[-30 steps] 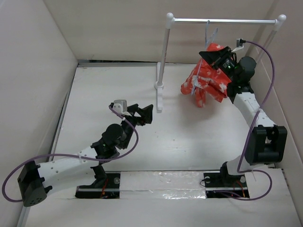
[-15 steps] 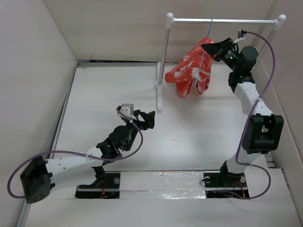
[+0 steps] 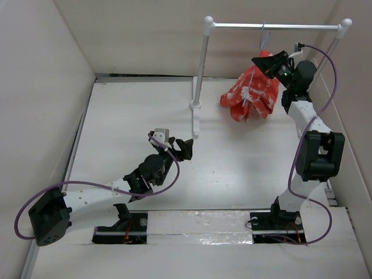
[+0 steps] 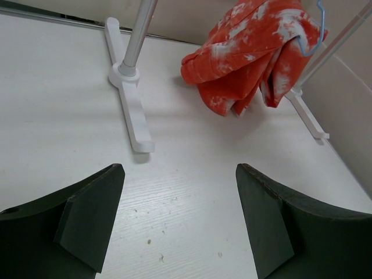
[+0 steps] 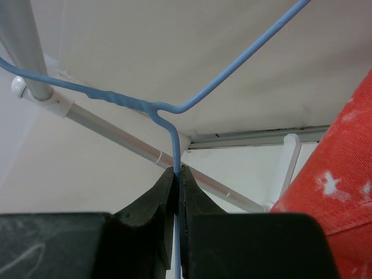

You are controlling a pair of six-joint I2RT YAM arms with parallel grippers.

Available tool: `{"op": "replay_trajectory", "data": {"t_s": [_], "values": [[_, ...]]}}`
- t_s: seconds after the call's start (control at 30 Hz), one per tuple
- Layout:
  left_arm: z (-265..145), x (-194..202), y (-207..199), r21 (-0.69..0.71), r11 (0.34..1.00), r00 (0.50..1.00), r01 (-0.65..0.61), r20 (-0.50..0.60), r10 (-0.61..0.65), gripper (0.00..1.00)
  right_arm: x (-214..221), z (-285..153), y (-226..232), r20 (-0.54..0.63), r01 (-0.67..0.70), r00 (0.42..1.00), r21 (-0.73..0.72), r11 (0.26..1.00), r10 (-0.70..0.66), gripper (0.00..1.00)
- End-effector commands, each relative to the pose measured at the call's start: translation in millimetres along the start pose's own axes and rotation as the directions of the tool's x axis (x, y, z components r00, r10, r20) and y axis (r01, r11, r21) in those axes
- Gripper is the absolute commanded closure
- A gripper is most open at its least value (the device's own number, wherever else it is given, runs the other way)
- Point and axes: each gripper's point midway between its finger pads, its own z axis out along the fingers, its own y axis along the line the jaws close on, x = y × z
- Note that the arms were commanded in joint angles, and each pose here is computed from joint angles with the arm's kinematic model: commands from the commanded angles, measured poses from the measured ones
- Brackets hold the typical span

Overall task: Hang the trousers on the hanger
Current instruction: Place the hanger at the clothesline, then reset both arms

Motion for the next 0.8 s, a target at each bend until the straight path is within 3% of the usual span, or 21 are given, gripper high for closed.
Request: {"op": "replay_trajectory", "data": {"t_s": [0.0,0.07,0.1,0.13,0.2,0.23,0.33,0.53,0.57,0.6,0.77], "values": [[0.1,-11.0,-5.1,0.028,0.998,0.998,0.048,0.044,-0.049,0.24,-21.8,-14.9,40.6,0.084,0.134,0.989,-0.116,0.984,-0.125,0.70],[0.2,-12.2,-5.7,0.031,0.999,0.998,0.043,0.048,-0.045,0.24,-19.9,-20.7,33.6,0.079,0.138,0.988,-0.103,0.985,-0.130,0.48],[0.8,-11.3,-4.7,0.025,0.999,0.998,0.036,0.047,-0.037,0.24,-19.4,-22.3,35.1,0.077,0.142,0.988,-0.102,0.985,-0.134,0.33],[1.2,-9.6,0.4,-0.001,1.000,0.999,0.025,0.044,-0.025,0.24,-24.5,-27.0,39.2,0.088,0.172,0.983,-0.099,0.980,-0.163,0.25],[1.5,-11.2,3.0,-0.018,1.000,0.999,0.023,0.049,-0.022,0.23,-27.0,-33.0,36.6,0.079,0.183,0.981,-0.059,0.981,-0.178,0.22],[2.3,-12.3,7.2,-0.033,0.999,0.998,0.020,0.054,-0.019,0.23,-32.1,-38.2,48.8,0.092,0.244,0.967,-0.058,0.968,-0.238,0.00],[3.5,-13.0,10.9,-0.046,0.999,0.998,0.025,0.058,-0.022,0.23,-36.5,-49.0,51.3,0.086,0.315,0.946,-0.005,0.949,-0.314,0.00],[5.7,-22.6,3.2,-0.035,0.997,0.996,0.062,0.068,-0.059,0.22,-28.3,-94.5,101.7,0.149,0.458,0.881,-0.030,0.889,-0.449,0.00],[6.0,-24.5,3.4,-0.043,0.997,0.996,0.063,0.069,-0.060,0.22,-13.7,-102.6,93.7,0.129,0.455,0.885,-0.029,0.890,-0.448,0.00],[6.0,-31.8,1.6,-0.045,0.996,0.994,0.076,0.080,-0.073,0.22,-1.7,-115.6,122.7,0.141,0.493,0.867,-0.093,0.865,-0.478,0.00],[-1.8,-50.2,4.0,-0.057,0.989,0.985,0.134,0.113,-0.127,0.20,68.8,-162.4,147.4,0.114,0.578,0.816,-0.173,0.798,-0.566,0.00]]}}
